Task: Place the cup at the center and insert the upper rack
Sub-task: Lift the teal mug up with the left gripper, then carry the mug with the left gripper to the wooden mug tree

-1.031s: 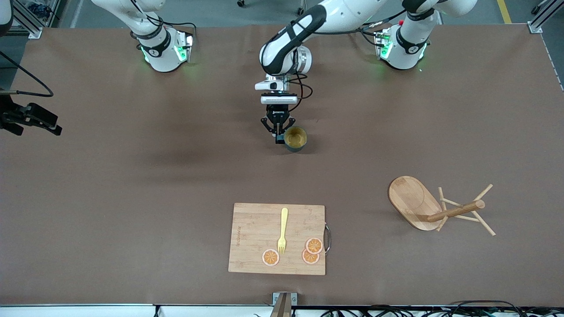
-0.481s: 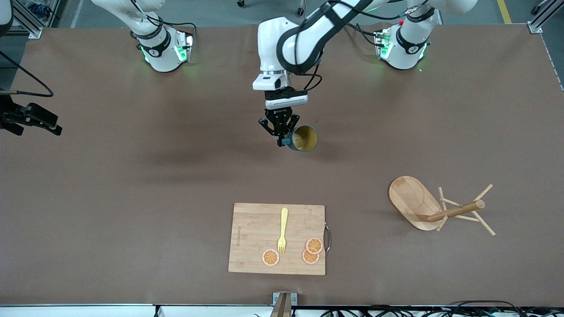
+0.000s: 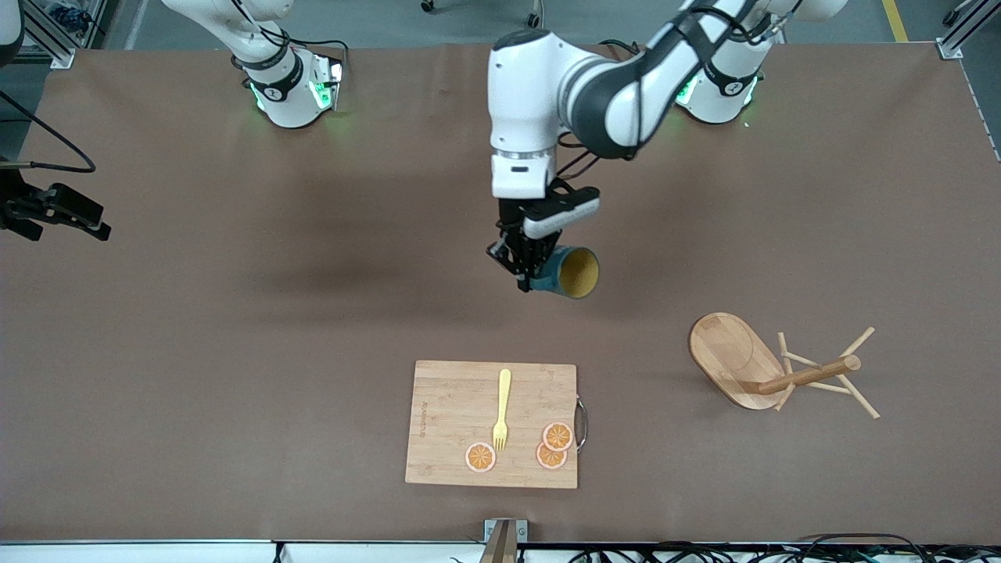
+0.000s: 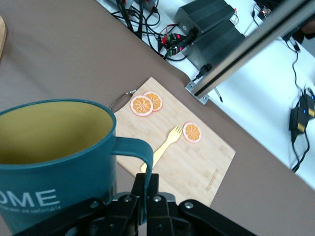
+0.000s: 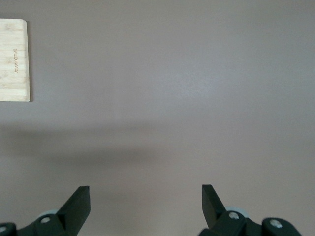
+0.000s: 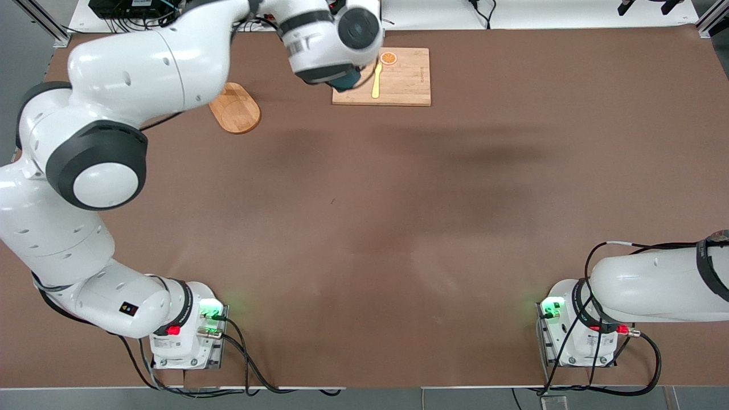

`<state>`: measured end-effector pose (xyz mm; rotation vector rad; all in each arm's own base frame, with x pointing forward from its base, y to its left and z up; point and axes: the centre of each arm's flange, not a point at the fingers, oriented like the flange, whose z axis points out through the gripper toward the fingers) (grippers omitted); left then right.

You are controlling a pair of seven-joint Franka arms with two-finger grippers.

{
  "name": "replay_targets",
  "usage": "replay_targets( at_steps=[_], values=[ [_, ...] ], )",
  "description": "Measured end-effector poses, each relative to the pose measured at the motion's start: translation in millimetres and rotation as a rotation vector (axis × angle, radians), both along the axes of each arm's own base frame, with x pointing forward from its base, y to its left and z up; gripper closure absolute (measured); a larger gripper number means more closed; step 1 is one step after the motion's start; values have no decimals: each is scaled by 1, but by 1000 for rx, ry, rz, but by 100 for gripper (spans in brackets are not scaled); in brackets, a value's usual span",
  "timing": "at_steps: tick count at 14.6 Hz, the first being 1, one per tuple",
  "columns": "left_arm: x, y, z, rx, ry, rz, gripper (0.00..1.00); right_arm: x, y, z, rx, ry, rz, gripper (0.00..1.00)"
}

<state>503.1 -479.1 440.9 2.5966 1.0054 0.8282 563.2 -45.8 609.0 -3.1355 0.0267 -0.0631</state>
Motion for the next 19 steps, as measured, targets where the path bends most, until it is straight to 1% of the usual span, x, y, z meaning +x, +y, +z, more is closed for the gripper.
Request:
replay_targets(
  at_steps=[3, 8, 12, 14, 16, 19],
  values=[
    [28, 26, 16, -114, 44, 85, 95, 0, 0, 0, 0, 0, 0, 0],
    [60, 74, 50, -297, 101, 210, 95, 0, 0, 0, 0, 1, 0, 0],
    [89, 145, 66, -470, 142, 302, 95, 0, 0, 0, 0, 1, -1, 0],
    [103, 195, 68, -561, 133, 349, 95, 0, 0, 0, 0, 1, -1, 0],
    [114, 245, 56, -646, 111, 377, 95, 0, 0, 0, 0, 1, 0, 0],
    [136, 304, 26, -734, 99, 398, 95, 0, 0, 0, 0, 1, 0, 0]
  ],
)
